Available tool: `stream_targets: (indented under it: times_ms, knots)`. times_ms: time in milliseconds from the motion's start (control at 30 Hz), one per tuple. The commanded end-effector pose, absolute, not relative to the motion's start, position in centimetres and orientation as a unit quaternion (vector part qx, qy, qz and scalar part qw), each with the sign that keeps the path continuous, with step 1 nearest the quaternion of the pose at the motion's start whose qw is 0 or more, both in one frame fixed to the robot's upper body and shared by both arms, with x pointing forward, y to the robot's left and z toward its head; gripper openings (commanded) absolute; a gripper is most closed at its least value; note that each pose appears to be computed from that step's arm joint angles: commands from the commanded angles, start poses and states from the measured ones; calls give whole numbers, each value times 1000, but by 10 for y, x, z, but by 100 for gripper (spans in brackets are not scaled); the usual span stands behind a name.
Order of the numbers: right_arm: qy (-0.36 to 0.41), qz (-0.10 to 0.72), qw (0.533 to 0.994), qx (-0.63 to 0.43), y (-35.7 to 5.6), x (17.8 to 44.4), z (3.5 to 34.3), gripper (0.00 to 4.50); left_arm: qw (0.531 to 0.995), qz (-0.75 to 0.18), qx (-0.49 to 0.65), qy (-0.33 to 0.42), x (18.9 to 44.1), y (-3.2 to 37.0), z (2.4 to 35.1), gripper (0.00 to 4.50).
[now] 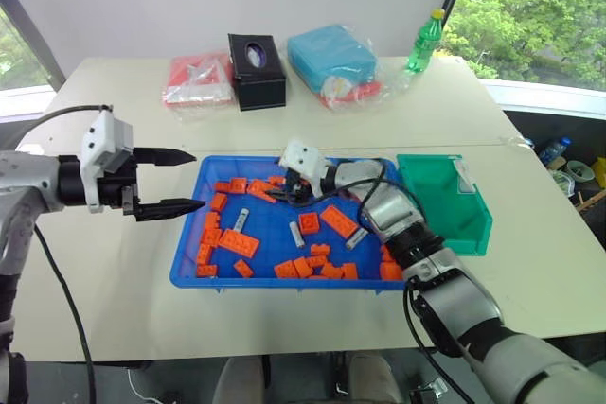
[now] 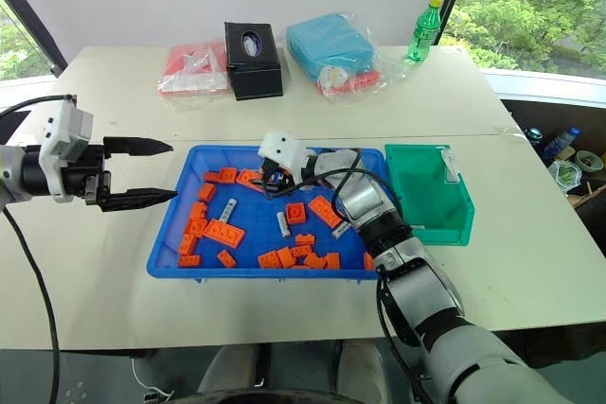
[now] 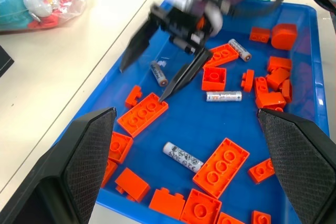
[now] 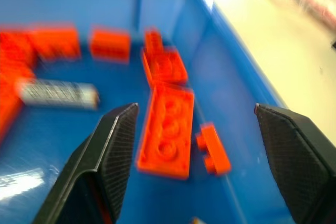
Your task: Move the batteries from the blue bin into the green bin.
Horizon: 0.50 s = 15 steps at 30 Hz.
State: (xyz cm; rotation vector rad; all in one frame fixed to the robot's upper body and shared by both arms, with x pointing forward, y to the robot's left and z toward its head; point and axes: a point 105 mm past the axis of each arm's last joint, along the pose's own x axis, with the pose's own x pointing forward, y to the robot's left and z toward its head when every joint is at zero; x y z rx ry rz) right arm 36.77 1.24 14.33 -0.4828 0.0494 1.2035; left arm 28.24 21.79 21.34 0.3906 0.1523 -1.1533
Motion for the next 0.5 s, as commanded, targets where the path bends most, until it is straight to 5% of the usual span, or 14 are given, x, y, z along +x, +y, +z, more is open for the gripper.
stream_targets:
  times_ms: [33, 233, 500]
  knots:
    - [-1, 633, 729, -261, 25, 350, 162, 364, 815, -541, 199, 55, 281, 217, 221, 450]
    - [-26, 678, 624, -387, 49, 349, 148, 364, 821, -531, 201, 69, 270, 225, 219, 450]
    - [-88, 654, 569, -491, 63, 358, 130, 364, 838, -503, 197, 76, 252, 233, 219, 450]
